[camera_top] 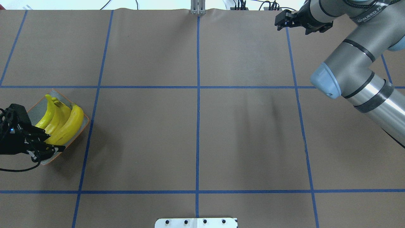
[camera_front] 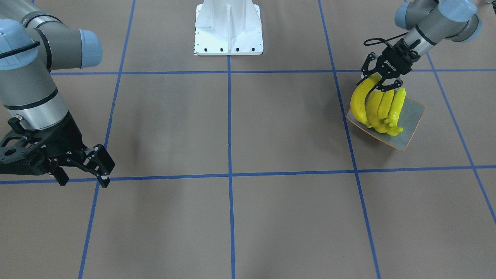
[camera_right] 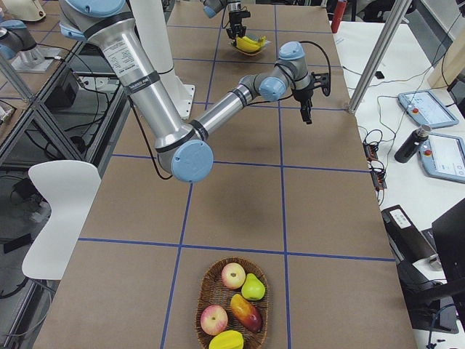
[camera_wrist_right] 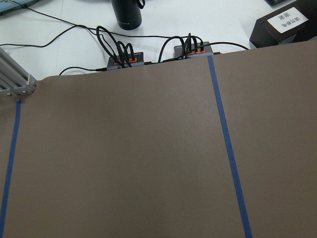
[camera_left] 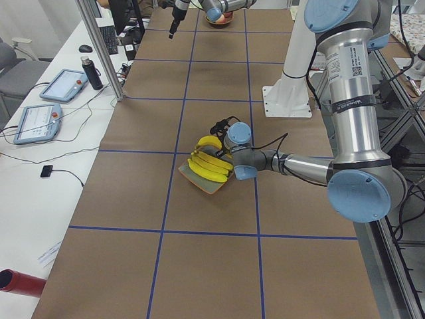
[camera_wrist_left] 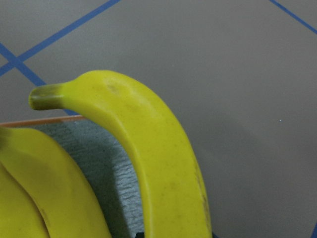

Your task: Transfer all bananas from basket to plate

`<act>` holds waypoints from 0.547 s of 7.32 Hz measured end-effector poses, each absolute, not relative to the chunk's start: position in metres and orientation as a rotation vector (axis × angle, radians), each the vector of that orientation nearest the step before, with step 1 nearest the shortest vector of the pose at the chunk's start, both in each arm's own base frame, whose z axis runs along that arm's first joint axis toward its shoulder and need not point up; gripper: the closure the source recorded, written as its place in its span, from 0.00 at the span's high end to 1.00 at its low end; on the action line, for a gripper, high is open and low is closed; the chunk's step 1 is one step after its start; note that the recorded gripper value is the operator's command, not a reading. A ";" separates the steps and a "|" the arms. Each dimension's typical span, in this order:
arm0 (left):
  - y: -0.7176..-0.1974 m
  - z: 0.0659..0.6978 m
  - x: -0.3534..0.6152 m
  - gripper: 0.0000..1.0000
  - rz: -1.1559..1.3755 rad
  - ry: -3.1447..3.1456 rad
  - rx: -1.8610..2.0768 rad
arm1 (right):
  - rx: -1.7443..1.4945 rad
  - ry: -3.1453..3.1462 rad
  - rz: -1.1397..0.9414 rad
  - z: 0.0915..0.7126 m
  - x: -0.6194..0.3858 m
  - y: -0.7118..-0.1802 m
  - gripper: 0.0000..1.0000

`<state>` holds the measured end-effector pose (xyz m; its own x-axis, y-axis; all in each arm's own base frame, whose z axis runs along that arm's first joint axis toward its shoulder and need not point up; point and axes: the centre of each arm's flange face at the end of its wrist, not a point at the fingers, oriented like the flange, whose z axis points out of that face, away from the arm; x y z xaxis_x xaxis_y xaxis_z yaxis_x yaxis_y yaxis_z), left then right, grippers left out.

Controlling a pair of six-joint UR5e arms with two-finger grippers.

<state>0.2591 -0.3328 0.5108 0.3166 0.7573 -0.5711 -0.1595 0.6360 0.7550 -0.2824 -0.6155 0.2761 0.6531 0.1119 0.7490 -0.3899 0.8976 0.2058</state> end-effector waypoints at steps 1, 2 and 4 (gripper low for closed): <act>-0.332 0.517 0.259 0.60 0.662 1.083 0.642 | 0.368 -0.814 0.292 0.276 -0.282 -0.615 1.00; -0.333 0.524 0.259 0.82 0.660 1.076 0.632 | 0.368 -0.814 0.292 0.276 -0.282 -0.615 1.00; -0.335 0.536 0.260 0.99 0.672 1.059 0.627 | 0.369 -0.815 0.292 0.276 -0.283 -0.615 1.00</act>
<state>0.2599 -0.3350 0.5358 0.3342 0.7534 -0.5663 -0.1908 0.6425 0.7422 -0.2828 -0.6153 0.2756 0.6518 0.1110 0.7502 -0.3901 0.8974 0.2062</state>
